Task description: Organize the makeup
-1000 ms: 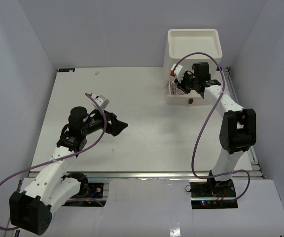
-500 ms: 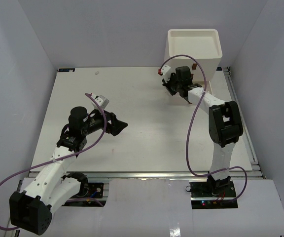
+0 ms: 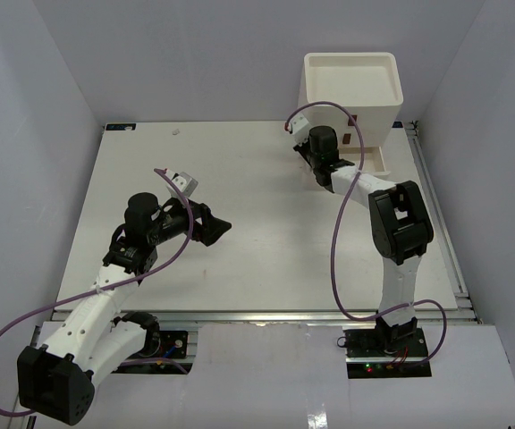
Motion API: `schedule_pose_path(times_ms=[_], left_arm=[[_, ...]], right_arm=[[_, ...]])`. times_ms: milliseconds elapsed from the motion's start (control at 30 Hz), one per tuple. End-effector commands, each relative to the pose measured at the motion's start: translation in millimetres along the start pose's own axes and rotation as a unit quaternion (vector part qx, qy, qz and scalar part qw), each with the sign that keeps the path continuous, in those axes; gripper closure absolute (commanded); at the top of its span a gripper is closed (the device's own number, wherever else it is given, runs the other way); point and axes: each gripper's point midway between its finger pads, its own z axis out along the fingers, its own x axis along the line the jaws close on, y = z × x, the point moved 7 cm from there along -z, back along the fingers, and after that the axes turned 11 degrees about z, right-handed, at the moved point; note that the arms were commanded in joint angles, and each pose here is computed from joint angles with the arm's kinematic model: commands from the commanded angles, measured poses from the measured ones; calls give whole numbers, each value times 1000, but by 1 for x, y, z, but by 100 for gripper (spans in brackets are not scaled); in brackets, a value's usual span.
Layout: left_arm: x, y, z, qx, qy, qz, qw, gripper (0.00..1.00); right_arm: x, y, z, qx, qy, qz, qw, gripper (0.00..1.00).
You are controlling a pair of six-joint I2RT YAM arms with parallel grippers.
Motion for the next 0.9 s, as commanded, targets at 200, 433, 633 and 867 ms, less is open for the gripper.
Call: schedule_pose_path(times_ms=[200,433,633,867], left_arm=[[-1,3,-1,-3,-3,6,1000,2],[0,2,-1,-1,-2,5,1000,2],[0,1,0,1,-3,4,1000,2],[1,-2,2,7,-8,-2,1000,2]], right_arm=[[-14,3,-2,-16,14,23,1000,92],[16,21,-5,-35,174,72,981,90],[11,20,7,-30,135,89,986,91],[2,15,21,-24,82,96,992,92]])
